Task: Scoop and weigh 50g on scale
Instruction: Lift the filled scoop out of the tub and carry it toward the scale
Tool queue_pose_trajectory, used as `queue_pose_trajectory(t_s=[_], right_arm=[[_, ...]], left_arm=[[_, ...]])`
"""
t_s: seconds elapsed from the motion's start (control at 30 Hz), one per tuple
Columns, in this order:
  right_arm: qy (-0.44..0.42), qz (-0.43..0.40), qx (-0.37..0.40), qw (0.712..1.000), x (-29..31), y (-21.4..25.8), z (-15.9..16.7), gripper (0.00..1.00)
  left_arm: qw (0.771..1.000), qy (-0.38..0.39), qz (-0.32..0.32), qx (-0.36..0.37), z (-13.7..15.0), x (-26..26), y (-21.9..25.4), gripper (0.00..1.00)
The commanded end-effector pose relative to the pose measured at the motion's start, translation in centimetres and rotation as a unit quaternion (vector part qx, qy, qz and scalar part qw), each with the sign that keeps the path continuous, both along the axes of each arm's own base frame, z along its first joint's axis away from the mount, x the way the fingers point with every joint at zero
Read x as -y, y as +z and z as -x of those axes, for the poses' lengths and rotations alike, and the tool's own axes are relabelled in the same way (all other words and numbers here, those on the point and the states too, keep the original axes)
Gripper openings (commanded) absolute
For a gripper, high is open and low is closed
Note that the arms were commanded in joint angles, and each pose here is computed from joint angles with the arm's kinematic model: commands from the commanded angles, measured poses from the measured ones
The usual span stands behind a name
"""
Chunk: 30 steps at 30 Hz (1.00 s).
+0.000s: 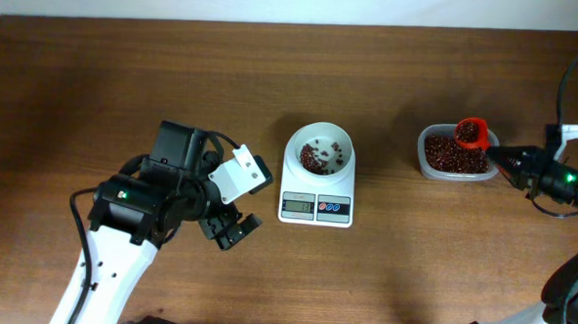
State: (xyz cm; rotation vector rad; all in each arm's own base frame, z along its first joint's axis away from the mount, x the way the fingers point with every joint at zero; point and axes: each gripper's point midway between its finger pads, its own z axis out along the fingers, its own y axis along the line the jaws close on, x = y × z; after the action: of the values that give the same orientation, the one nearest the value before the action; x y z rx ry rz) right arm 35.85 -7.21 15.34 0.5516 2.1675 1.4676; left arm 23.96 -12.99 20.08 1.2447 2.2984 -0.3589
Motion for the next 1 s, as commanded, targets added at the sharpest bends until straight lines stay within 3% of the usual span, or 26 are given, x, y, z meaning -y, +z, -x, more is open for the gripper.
queue_pose_trajectory(t_s=[0.0, 0.43, 0.97], right_arm=[[0.017, -0.026, 0.019, 0.999, -1.4, 0.5, -0.3, 0.04], [0.129, -0.031, 0.020, 0.991, -9.6, 0.6, -0.7, 0.04], [0.257, -0.055, 0.033, 0.964, -19.2, 1.5, 0.9, 0.04]], left_arm=[[1.000, -0.008, 0.008, 0.012, -0.2, 0.2, 0.8, 0.99], [1.000, -0.008, 0.008, 0.012, -0.2, 0.2, 0.8, 0.99], [1.000, -0.008, 0.008, 0.012, -0.2, 0.2, 0.8, 0.99]])
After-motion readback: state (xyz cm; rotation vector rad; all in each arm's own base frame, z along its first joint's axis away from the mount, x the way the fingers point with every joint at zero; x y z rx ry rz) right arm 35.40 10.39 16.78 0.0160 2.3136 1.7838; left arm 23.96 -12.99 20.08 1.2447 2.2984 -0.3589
